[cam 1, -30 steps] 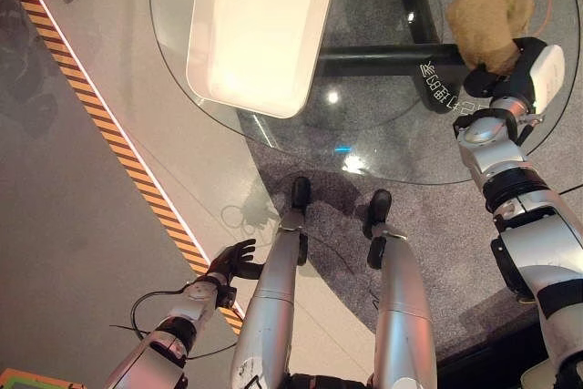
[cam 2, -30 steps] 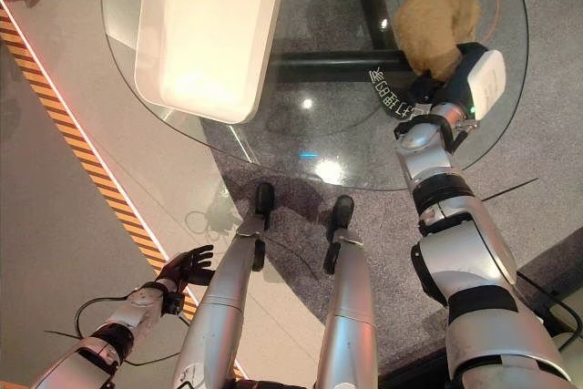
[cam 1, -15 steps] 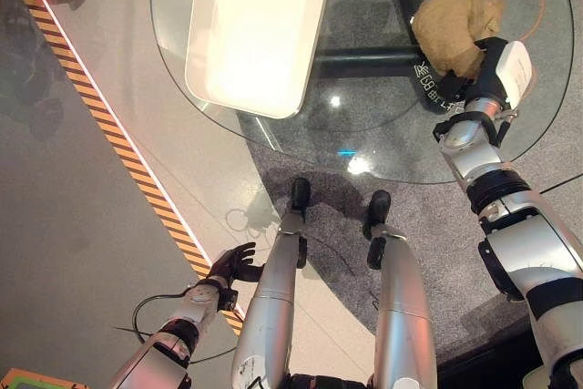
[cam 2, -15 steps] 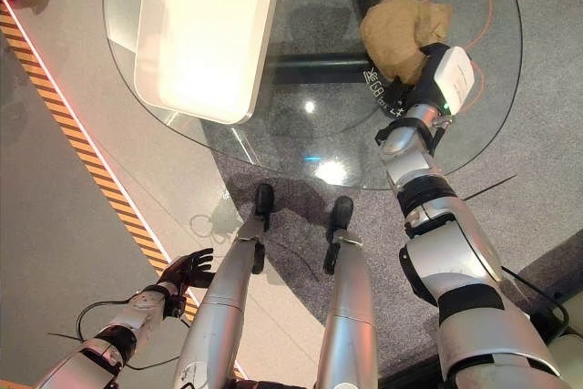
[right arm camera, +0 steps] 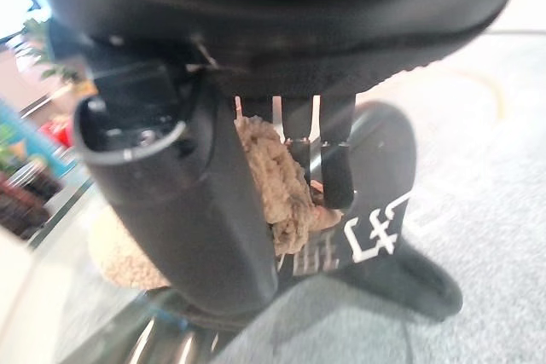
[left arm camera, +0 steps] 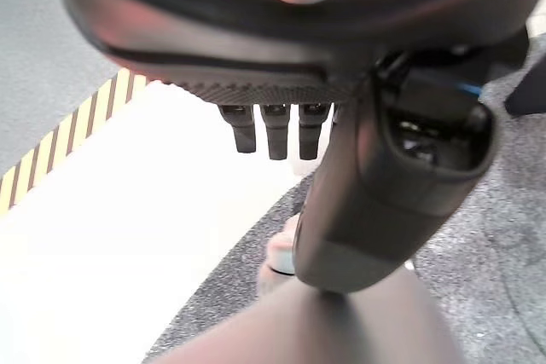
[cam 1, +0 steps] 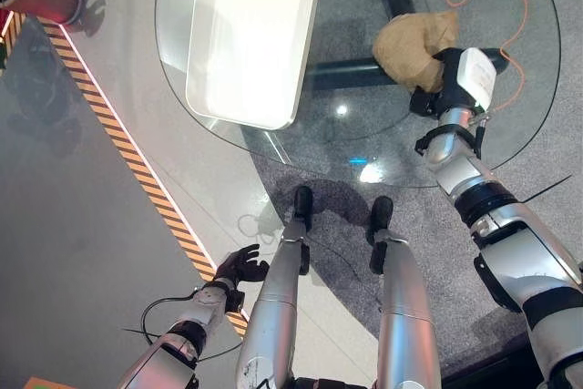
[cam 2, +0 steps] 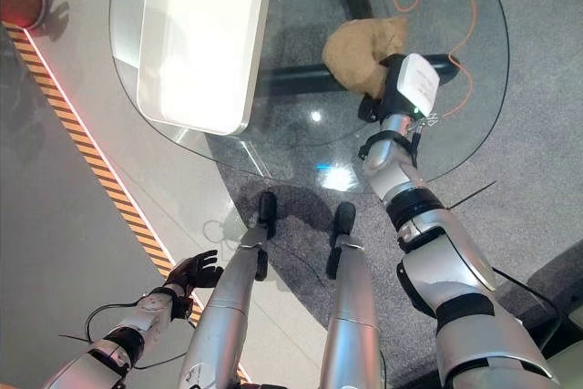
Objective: Wipe the table with a cloth and put it in the basket.
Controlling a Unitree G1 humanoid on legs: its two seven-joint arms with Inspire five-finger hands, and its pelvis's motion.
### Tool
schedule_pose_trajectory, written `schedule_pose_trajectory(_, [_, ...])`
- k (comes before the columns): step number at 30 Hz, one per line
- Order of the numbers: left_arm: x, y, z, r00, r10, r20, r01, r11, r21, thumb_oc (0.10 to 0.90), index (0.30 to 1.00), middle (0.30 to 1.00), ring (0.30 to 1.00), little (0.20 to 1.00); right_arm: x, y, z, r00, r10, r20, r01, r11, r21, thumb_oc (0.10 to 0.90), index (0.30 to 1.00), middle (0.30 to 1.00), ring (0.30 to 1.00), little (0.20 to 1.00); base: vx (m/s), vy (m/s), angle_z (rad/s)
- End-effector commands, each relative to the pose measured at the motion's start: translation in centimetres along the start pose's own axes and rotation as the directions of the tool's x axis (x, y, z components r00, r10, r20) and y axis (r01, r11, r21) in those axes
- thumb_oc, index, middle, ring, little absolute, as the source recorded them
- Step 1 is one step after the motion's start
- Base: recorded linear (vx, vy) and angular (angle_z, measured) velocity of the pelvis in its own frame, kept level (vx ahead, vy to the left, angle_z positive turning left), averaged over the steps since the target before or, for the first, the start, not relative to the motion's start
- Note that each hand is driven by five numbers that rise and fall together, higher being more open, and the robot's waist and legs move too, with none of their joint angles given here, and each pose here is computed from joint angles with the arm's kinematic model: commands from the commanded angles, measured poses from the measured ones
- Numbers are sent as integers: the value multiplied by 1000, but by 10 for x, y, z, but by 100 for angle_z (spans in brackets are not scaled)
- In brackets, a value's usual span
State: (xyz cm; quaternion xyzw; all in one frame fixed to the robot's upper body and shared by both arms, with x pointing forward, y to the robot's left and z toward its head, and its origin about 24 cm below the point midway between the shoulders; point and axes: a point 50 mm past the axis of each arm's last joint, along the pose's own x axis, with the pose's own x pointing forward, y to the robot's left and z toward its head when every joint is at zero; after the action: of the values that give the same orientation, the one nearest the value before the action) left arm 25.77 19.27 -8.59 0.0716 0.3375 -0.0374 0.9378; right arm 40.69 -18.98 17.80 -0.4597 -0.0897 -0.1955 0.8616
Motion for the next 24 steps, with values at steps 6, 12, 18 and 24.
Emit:
schedule_pose_trajectory(6, [0,-22,-6,999,-49,-19,49,999,-8,800,900,900,900,900,-64,85,82,883,375,282,-417,903,104,100,300,300,300,200,0,0,0])
schedule_pose_trajectory(12, [0,-20,-5,999,-42,-18,42,999,-10,800,900,900,900,900,-73,91,88,860,406,310,-454,885,99,100,300,300,300,200,0,0,0])
schedule_pose_trajectory(18, [1,-21,-3,999,-34,-15,34,999,-12,800,900,900,900,900,-80,96,86,856,418,304,-466,879,101,100,300,300,300,200,0,0,0])
schedule_pose_trajectory(24, [1,-20,-3,999,-31,-14,31,999,-14,800,900,900,900,900,-81,100,81,851,442,283,-486,867,109,100,300,300,300,200,0,0,0])
